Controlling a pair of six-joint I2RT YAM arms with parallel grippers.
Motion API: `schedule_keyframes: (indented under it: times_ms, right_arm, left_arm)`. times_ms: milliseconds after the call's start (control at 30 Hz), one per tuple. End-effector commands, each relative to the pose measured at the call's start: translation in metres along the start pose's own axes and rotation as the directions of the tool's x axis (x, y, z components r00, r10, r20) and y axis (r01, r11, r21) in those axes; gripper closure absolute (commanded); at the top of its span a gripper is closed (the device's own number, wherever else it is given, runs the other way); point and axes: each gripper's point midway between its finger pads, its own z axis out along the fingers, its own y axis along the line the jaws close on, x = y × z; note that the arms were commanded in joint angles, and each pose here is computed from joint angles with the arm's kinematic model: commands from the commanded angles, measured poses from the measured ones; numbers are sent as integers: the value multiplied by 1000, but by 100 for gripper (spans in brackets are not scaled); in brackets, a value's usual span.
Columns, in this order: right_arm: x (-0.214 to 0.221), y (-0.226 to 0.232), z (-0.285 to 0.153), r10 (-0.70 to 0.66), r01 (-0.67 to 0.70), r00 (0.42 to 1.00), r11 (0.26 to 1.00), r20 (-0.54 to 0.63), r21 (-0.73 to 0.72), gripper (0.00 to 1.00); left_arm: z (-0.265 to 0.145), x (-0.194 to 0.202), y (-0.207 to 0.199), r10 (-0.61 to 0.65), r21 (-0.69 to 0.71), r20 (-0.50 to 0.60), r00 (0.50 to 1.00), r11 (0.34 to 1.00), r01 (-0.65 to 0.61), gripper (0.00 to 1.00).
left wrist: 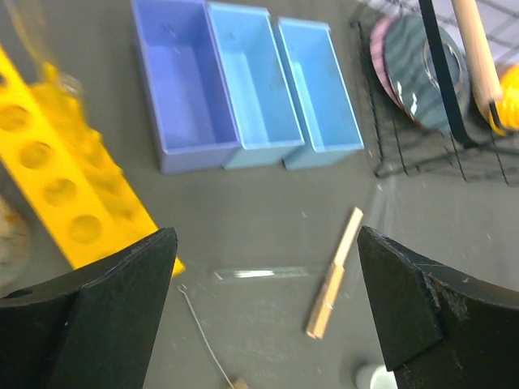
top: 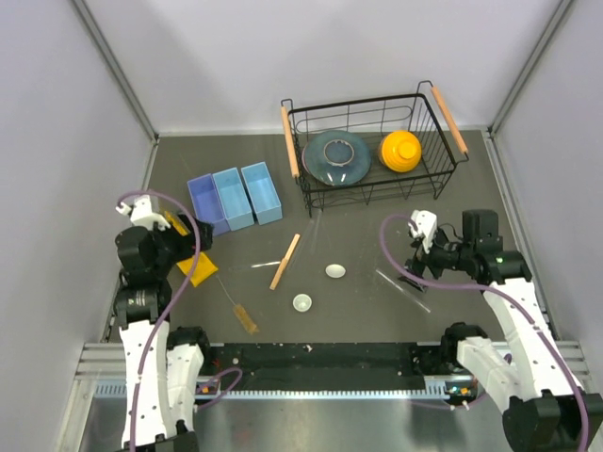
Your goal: Organize the chemistry lab equipment
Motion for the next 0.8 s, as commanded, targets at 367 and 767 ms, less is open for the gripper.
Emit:
schedule_keyframes:
  times_ms: [367,767]
  right_arm:
    - [53,4,8,7,-14,955,1000,-297,-20,1]
    - [80,-4,25,-3,11,931,1000,-365,21,1]
  left_arm:
    - [-18,41,-48,23,322,-83,996,947,5,1]
    - [-15,43,-50,12,334,-91,996,943,19,1]
